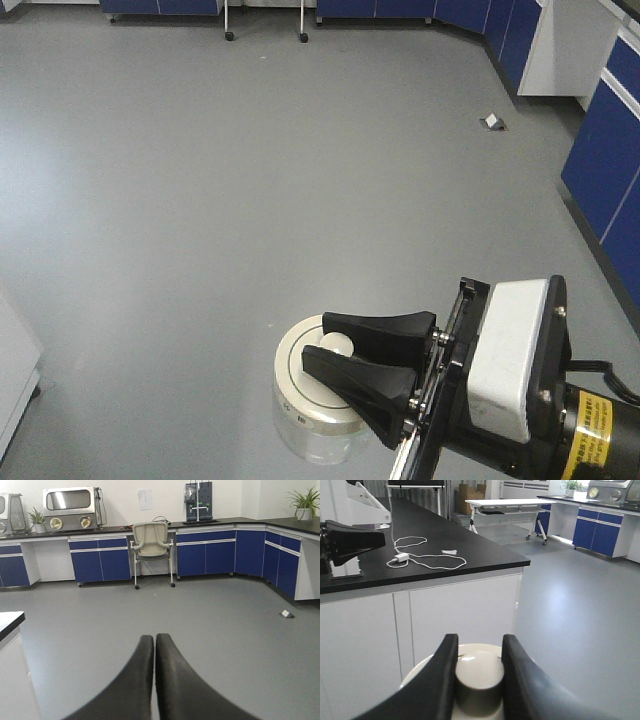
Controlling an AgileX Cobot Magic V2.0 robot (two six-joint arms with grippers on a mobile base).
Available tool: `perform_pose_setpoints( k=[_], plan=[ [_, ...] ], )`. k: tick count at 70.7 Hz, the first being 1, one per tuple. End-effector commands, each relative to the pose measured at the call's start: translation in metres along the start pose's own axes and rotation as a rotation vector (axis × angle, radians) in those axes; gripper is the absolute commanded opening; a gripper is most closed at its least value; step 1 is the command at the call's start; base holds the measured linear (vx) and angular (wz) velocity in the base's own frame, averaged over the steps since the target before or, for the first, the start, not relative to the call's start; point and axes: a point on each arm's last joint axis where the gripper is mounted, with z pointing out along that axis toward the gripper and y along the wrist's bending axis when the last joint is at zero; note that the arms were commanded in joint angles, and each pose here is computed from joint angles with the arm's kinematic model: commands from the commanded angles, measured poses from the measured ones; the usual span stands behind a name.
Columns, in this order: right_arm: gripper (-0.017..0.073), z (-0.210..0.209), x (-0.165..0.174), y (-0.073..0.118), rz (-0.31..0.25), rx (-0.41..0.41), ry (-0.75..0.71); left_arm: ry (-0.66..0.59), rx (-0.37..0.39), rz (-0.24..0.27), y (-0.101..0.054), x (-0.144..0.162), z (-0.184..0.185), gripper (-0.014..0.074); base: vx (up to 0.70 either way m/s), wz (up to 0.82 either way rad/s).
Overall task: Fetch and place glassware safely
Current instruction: 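Drive the base across the lab carrying the jar in the right gripper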
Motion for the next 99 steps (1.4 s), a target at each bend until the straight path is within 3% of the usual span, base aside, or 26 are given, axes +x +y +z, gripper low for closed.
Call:
perform_pose_setpoints(
  k=[1, 99],
  plan=[
    [-0.0004, -0.0002, -0.022, 0.0025, 0.002, -0.035, -0.132, -0.084, 0.008, -0.018, 0.0, -0.0144, -0.0009, -0.0007, 0.55, 0.02],
    [-0.0004, -0.0002, -0.022, 0.0023, 0.002, -0.034, -0.132, -0.084, 0.008, -0.018, 0.0, -0.0144, -0.0009, -0.0007, 0.6, 0.02]
  ],
)
